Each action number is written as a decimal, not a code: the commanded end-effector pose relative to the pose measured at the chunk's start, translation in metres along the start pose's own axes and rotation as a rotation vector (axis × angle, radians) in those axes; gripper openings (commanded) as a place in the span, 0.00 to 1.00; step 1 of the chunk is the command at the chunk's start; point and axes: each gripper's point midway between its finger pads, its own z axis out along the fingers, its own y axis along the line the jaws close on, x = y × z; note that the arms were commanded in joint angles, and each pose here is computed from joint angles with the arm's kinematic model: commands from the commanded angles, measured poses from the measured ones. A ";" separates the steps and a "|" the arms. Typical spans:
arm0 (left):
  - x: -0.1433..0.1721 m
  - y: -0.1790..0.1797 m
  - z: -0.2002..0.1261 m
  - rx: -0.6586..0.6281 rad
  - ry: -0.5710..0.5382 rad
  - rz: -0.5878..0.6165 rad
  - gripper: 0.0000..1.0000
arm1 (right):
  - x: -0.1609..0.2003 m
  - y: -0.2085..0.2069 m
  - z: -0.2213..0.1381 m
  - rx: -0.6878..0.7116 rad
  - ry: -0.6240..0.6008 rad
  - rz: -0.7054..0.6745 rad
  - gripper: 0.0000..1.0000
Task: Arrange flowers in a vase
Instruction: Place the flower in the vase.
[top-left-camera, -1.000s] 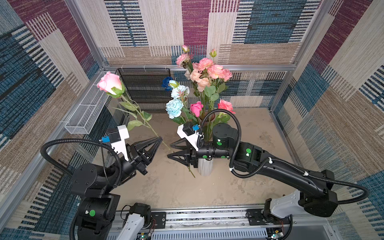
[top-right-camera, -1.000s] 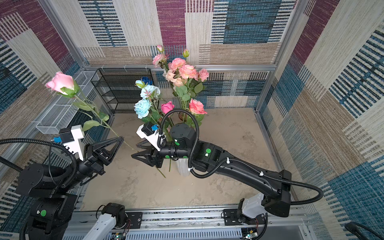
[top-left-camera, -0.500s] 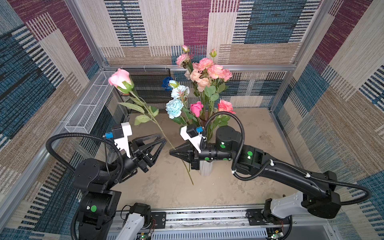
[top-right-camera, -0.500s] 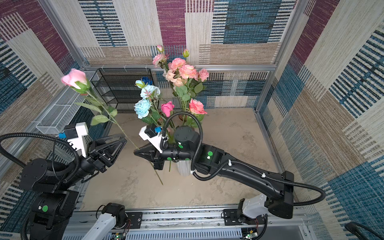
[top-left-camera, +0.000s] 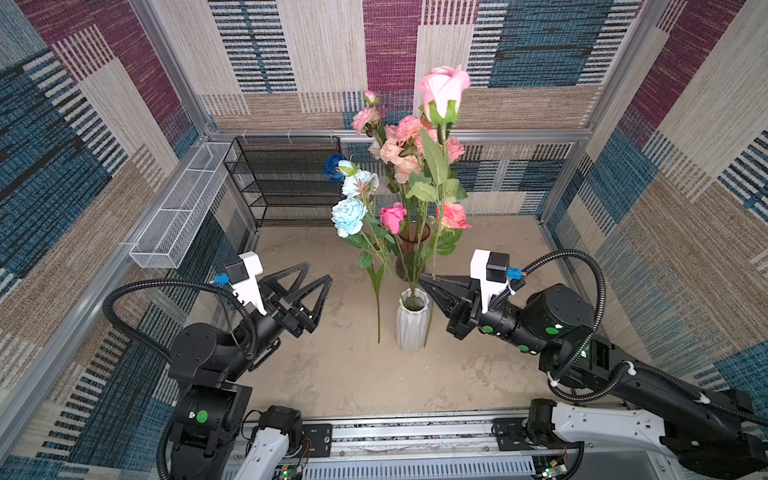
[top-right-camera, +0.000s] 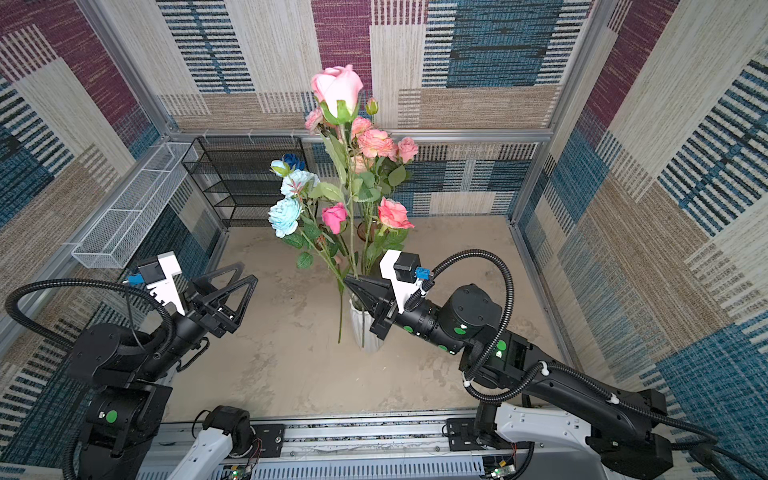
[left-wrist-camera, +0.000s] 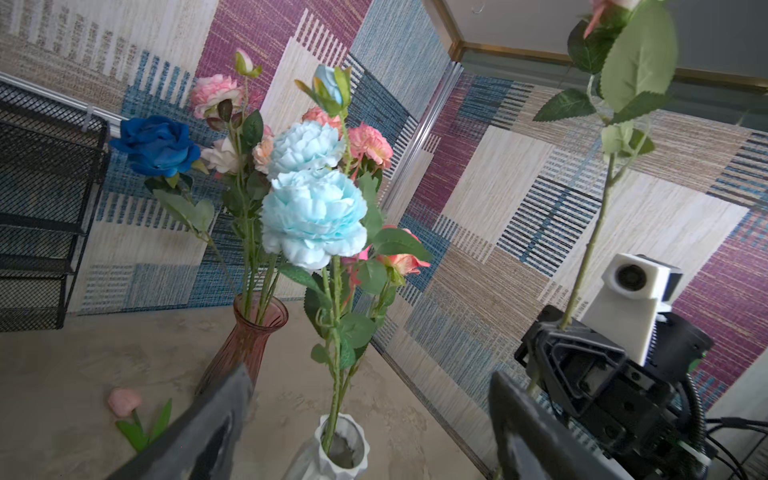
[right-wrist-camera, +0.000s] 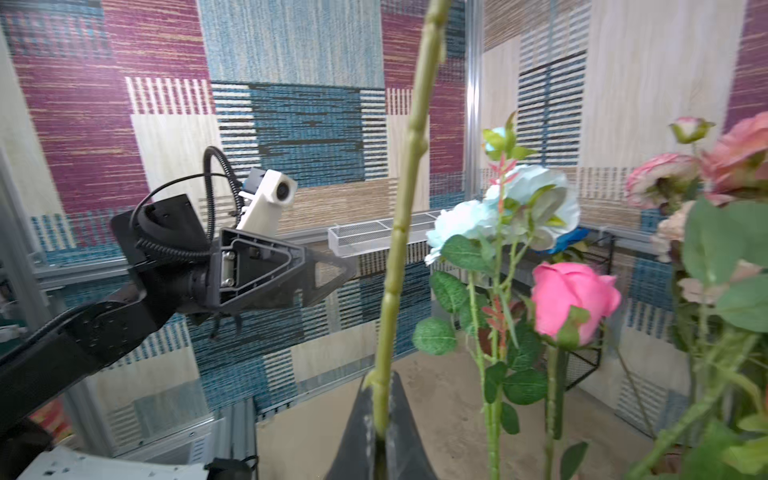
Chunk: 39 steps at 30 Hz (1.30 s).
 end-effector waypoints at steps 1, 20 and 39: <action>0.006 0.017 0.002 -0.062 -0.004 0.022 0.91 | -0.021 -0.023 0.005 0.144 -0.106 -0.116 0.00; 0.055 0.059 0.019 -0.124 0.102 -0.086 0.89 | 0.027 -0.076 0.048 0.213 -0.108 -0.269 0.00; 0.100 0.092 0.036 -0.164 0.220 -0.195 0.86 | 0.111 -0.073 0.014 0.178 0.091 0.008 0.52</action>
